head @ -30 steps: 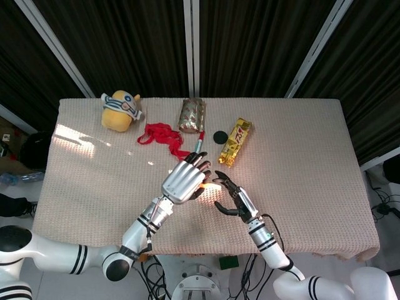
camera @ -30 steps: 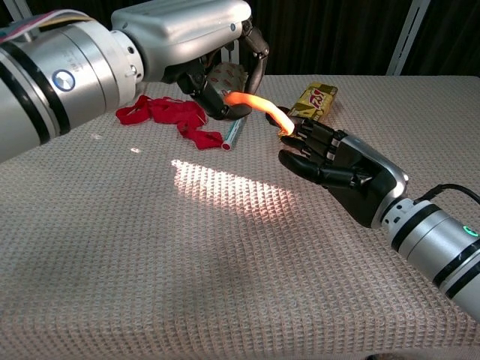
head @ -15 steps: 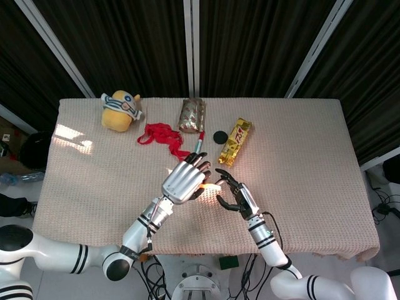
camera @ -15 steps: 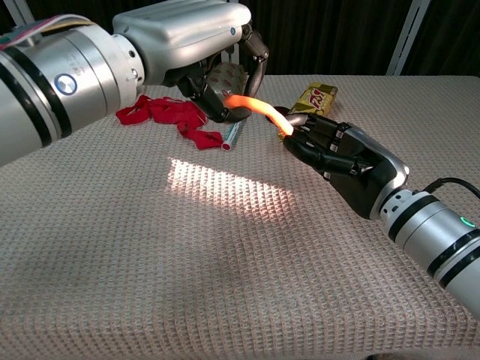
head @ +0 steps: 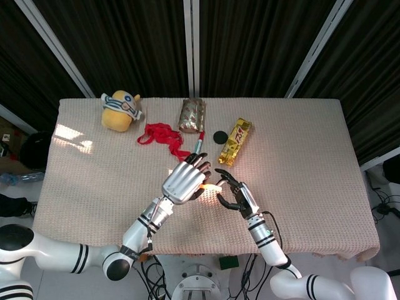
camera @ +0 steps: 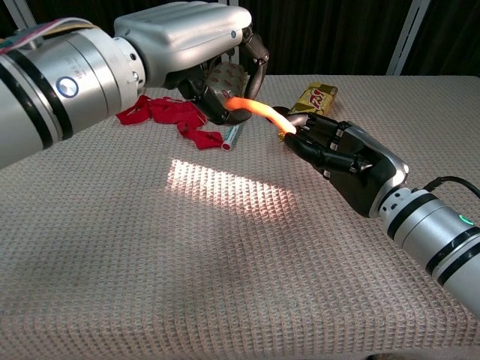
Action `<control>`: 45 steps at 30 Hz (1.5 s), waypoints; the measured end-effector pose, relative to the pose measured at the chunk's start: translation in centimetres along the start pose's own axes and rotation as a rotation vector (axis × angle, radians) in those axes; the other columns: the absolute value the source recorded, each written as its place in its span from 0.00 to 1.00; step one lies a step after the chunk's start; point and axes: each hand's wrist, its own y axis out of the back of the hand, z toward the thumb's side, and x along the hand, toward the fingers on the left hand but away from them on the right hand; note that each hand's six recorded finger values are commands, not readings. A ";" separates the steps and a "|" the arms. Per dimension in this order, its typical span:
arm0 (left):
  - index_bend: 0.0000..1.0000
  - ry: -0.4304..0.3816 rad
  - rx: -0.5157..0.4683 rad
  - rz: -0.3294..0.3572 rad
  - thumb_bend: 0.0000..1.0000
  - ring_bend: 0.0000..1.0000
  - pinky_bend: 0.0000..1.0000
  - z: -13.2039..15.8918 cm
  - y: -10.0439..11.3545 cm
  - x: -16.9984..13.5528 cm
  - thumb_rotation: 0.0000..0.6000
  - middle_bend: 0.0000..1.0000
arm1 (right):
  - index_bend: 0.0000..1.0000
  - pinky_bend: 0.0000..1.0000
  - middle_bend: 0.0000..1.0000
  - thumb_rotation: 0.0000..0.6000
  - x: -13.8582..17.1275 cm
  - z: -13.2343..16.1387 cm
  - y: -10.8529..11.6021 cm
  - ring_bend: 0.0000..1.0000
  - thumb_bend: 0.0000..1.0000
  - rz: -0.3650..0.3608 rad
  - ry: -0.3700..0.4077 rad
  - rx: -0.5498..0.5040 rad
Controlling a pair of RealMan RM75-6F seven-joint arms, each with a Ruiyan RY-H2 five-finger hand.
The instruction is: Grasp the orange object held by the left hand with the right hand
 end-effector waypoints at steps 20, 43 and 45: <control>0.58 0.000 -0.007 -0.005 0.30 0.15 0.22 0.0 -0.5 -0.1 0.95 0.32 | 0.56 0.00 0.14 1.00 -0.3 -0.3 -0.2 0.00 0.37 -0.007 -0.011 0.004; 0.58 -0.023 -0.032 0.023 0.30 0.15 0.22 0.5 -0.2 -0.4 0.96 0.32 | 0.57 0.00 0.13 1.00 0.3 2.2 1.2 0.00 0.39 -0.029 0.071 0.283; 0.58 -0.024 -0.036 0.026 0.30 0.15 0.22 0.5 -0.2 -0.4 0.96 0.32 | 0.57 0.00 0.13 1.00 0.4 2.6 1.3 0.00 0.40 -0.030 0.078 0.317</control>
